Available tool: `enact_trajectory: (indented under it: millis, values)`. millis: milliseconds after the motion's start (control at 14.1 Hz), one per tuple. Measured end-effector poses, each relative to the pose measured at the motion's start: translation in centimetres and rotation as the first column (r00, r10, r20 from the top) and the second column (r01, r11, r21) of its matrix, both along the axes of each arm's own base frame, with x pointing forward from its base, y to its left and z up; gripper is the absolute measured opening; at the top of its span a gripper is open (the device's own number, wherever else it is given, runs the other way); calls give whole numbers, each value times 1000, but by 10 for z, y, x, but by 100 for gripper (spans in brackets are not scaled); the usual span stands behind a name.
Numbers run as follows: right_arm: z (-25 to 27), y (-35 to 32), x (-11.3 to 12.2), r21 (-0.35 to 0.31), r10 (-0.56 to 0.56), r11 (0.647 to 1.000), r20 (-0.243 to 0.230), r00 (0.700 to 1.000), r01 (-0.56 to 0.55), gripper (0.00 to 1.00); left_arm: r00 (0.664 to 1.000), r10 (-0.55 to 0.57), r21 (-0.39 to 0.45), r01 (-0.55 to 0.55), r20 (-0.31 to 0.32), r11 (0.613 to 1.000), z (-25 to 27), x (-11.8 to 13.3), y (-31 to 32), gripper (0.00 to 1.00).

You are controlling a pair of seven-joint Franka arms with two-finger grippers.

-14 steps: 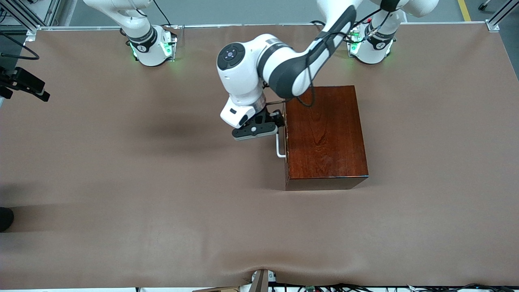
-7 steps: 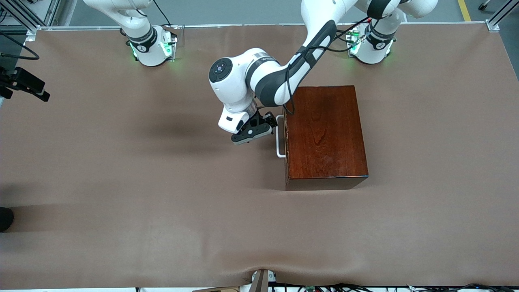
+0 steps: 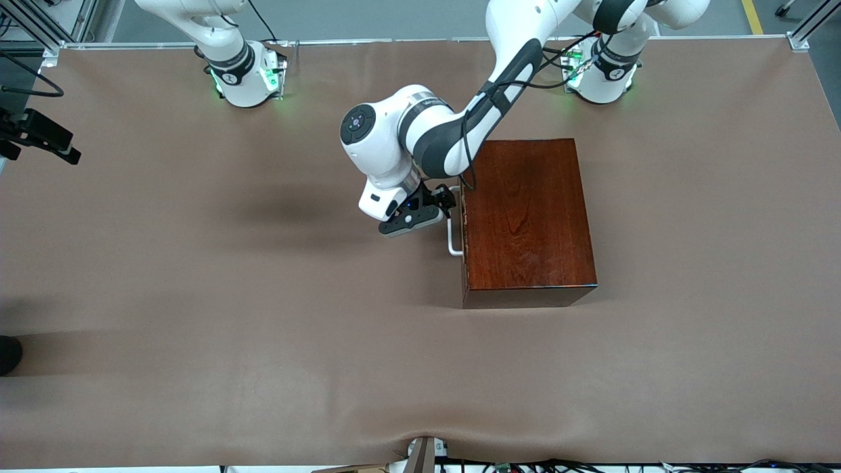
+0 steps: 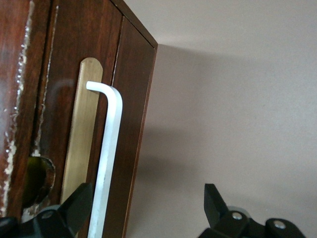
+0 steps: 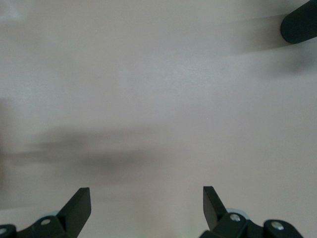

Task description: Open drawer, take yellow block, close drawer

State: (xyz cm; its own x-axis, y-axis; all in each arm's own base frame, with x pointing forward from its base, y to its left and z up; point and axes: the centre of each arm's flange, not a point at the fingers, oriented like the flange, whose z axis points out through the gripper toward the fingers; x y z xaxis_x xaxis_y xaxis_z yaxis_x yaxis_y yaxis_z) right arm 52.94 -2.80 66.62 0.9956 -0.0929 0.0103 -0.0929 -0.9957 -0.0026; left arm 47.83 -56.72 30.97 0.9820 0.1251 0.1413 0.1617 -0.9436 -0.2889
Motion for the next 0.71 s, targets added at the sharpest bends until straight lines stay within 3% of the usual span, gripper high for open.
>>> enact_trajectory:
  millis: [424, 707]
  values:
    - [0, 0, 0, 0, 0, 1000, 0, 1000, 0, 100, 992, -112, 27, 113, -51, 993, -4, -1, 3, 100]
    - [0, 0, 0, 0, 0, 1000, 0, 1000, 0, 100, 989, -129, 38, 132, -67, 991, -12, -1, 4, 100]
